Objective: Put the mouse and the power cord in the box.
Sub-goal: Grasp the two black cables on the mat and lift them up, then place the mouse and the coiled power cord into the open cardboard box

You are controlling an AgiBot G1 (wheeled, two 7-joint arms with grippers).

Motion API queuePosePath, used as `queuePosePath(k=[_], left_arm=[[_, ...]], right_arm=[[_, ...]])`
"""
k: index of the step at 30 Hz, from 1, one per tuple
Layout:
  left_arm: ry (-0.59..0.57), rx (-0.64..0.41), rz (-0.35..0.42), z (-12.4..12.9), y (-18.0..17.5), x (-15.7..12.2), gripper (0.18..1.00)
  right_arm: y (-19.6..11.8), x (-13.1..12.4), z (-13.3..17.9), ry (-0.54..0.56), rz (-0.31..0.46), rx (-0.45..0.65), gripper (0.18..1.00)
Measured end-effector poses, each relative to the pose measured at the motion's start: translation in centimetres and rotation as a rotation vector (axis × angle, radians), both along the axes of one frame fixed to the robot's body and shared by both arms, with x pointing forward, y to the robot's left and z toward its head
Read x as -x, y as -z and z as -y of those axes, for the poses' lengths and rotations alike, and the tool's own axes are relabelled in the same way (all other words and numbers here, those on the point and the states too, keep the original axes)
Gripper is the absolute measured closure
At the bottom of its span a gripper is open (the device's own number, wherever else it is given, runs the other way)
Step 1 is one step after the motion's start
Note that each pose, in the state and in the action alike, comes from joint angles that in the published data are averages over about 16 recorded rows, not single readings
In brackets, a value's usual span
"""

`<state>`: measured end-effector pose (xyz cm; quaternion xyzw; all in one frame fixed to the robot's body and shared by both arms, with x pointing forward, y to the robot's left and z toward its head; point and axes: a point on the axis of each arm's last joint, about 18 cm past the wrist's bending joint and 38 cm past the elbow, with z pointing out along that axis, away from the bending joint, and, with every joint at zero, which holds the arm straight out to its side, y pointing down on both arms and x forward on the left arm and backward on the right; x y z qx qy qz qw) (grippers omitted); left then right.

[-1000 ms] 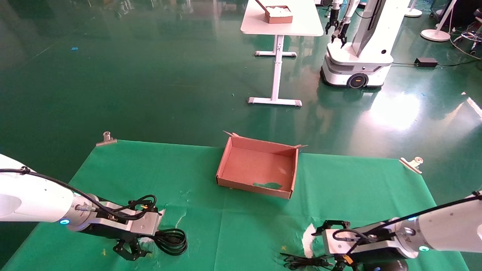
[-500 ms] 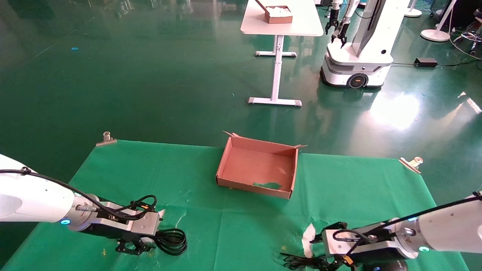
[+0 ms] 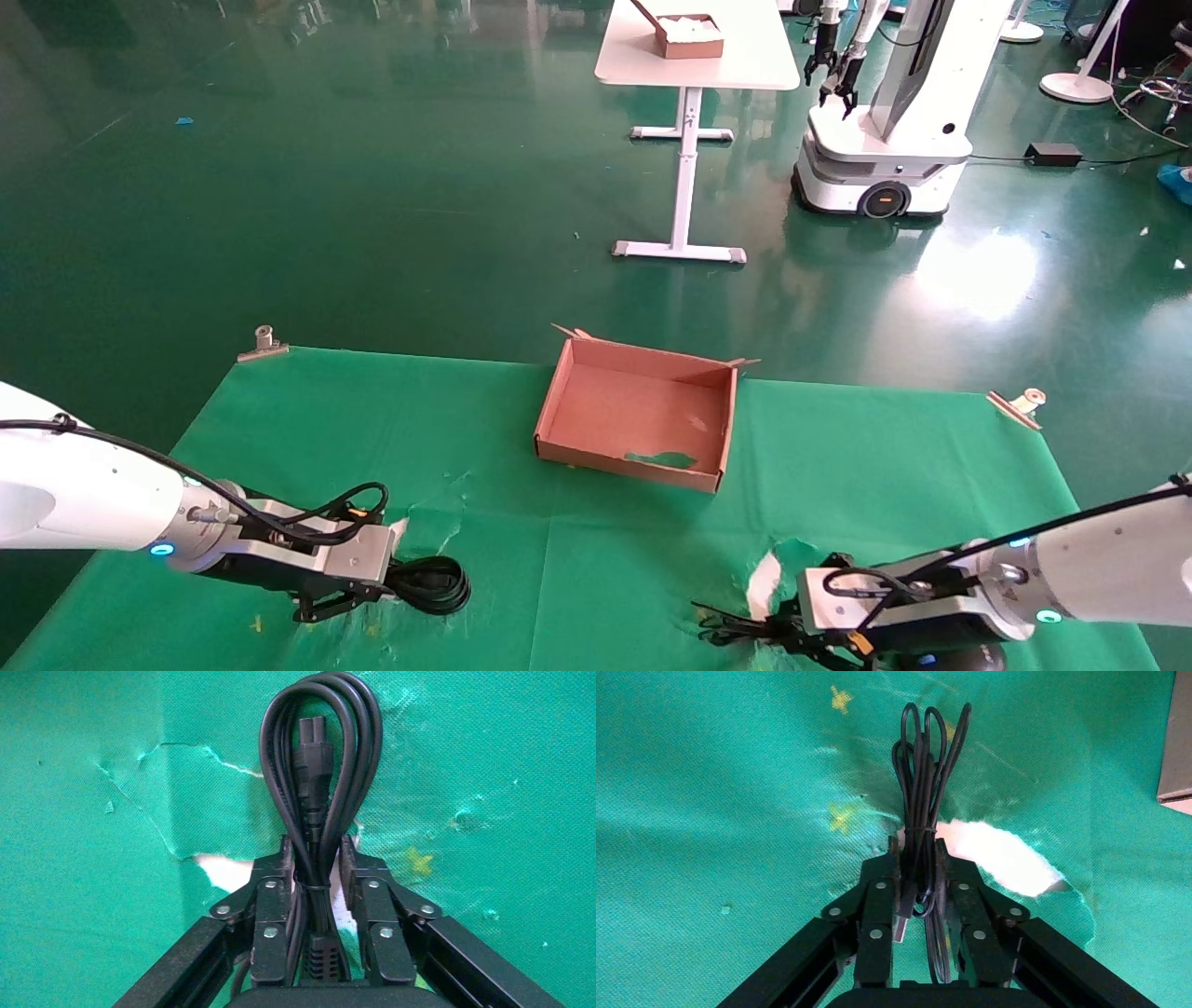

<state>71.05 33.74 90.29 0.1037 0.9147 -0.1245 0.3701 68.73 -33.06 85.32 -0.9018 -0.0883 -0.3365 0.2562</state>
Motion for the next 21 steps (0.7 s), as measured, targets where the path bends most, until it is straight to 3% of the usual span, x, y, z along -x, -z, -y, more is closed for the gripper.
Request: queuePosePath(k=[5, 12, 16, 21], left_arm=[[0.000, 0.001, 0.000, 0.0, 0.0, 0.0, 0.841], [-0.011, 0.048, -0.015, -0.4, -0.8, 0.6, 0.893], [-0.035, 0.144, -0.032, -0.9, -2.3, 1.4, 0.902], [-0.075, 0.360, -0.050, -1.2, -5.7, 2.8, 0.906]], right_arm=[[0.0, 0.0, 0.0, 0.001, 0.001, 0.000, 0.894], [-0.5, 0.0, 0.5, 0.014, 0.023, -0.048, 0.936], [-1.5, 0.3, 1.5, 0.026, 0.067, -0.130, 0.946], [-4.5, 1.0, 3.6, 0.041, 0.169, -0.253, 0.948]])
